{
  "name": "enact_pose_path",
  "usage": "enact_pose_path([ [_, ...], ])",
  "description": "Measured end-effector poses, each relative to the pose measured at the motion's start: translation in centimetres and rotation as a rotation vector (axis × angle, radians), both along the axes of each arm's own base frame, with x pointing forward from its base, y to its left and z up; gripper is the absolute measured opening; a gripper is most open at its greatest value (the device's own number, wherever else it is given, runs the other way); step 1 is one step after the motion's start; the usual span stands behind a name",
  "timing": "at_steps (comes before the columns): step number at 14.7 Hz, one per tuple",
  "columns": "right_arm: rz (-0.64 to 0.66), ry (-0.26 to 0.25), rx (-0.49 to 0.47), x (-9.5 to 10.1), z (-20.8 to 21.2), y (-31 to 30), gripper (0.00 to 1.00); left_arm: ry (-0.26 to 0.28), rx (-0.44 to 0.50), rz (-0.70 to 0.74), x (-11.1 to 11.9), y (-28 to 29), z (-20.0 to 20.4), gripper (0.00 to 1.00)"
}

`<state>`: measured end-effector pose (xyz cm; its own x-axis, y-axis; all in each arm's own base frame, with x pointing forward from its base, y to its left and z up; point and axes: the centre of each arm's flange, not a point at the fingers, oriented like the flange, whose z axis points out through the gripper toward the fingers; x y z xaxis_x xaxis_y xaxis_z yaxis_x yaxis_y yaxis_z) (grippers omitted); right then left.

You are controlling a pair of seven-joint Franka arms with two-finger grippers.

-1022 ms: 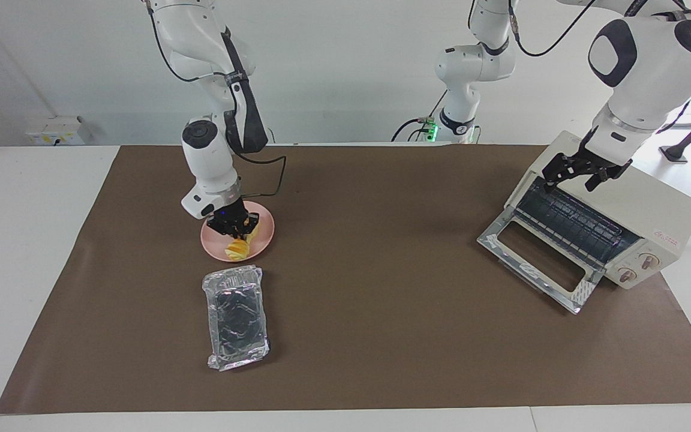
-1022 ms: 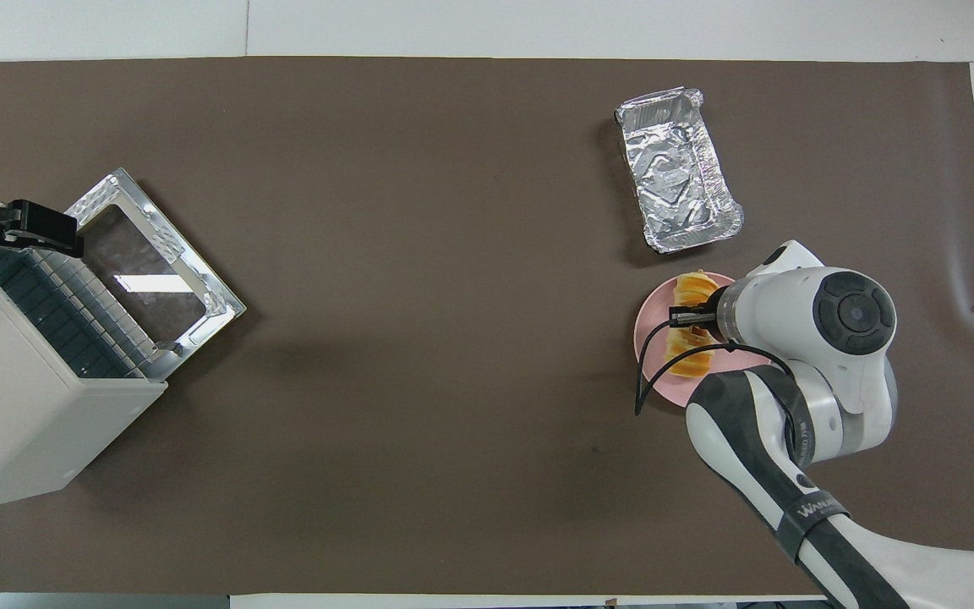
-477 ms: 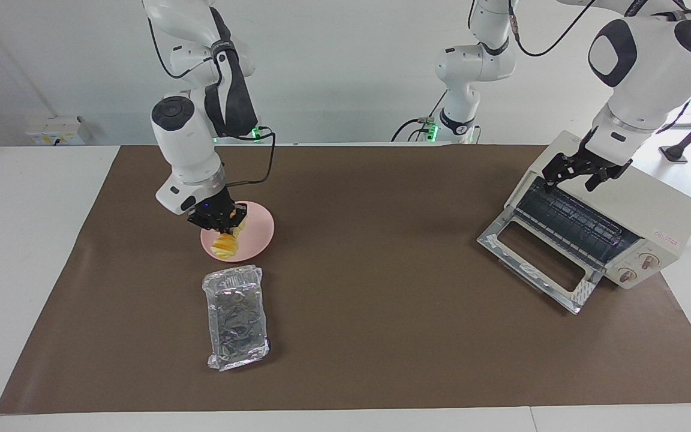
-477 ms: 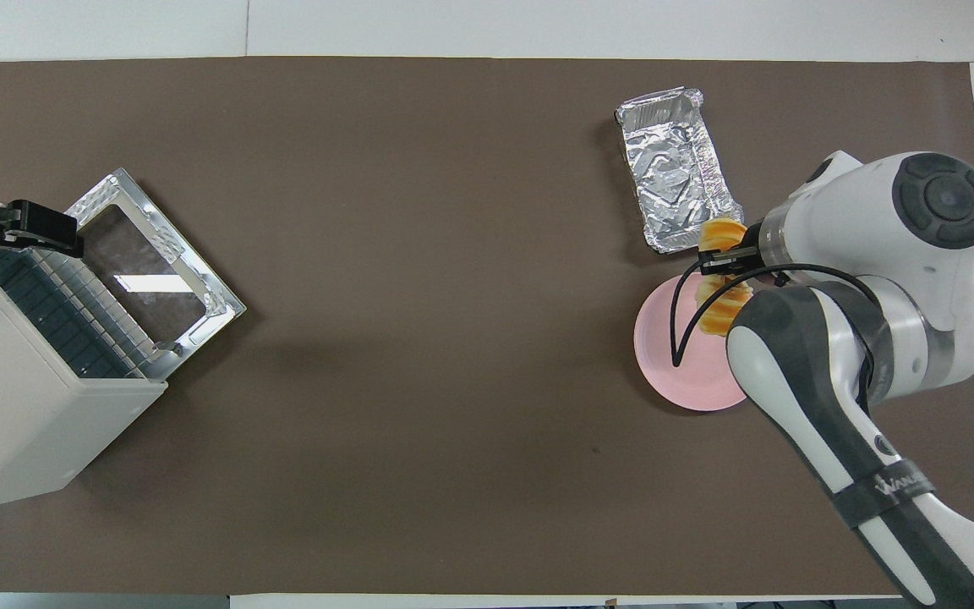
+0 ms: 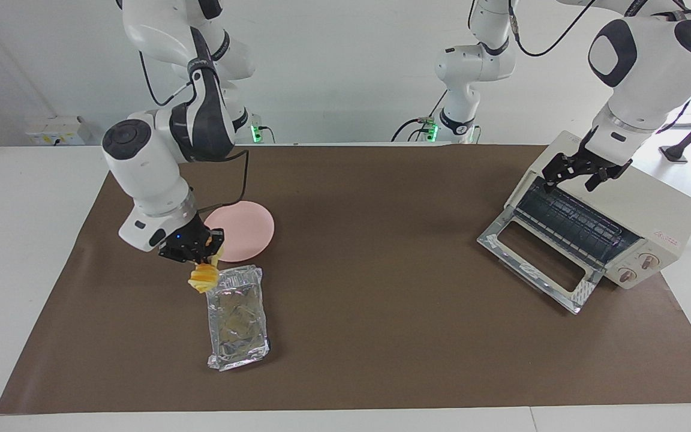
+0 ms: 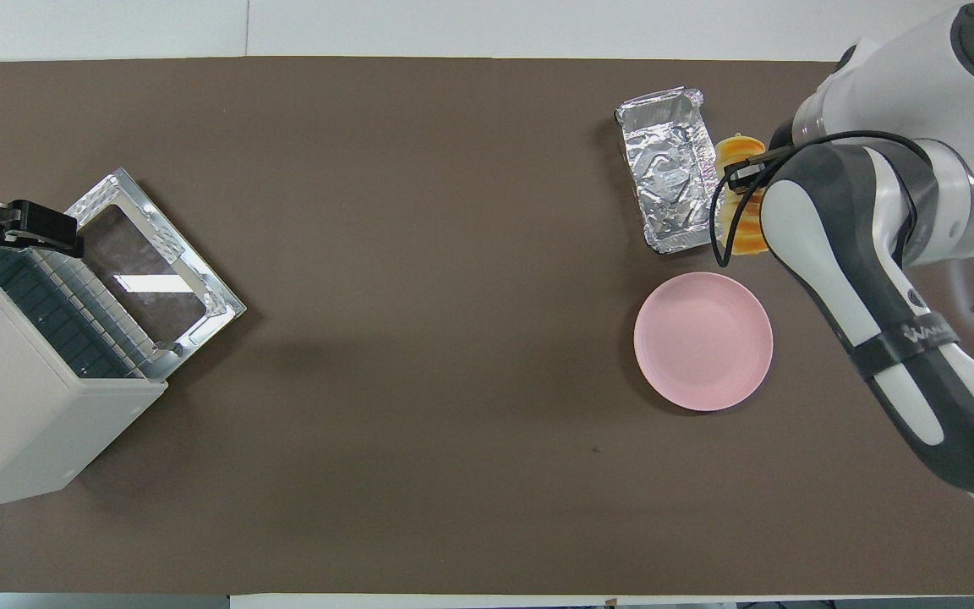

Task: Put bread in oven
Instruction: 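Lift the bread with the right gripper and carry it to the foil tray, then lower the bread into the foil tray and open the right gripper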

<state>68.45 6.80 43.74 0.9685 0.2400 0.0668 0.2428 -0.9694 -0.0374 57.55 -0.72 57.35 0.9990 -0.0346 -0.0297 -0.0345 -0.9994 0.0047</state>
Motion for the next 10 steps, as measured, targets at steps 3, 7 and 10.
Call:
enact_pose_path([
  [3, 0.067, 0.007, 0.017, 3.8, -2.9, 1.9, 0.1, 0.0, 0.0, 0.0, 0.0, 0.0, 0.0, 1.0],
  [7, 0.213, -0.015, 0.021, 4.4, -5.0, 5.1, 0.1, 0.0, 0.0, 0.0, 0.0, 0.0, 0.0, 1.0],
  [10, 0.296, -0.032, 0.017, 4.1, -7.4, 5.0, 0.1, 0.0, 0.0, 0.0, 0.0, 0.0, 0.0, 1.0],
])
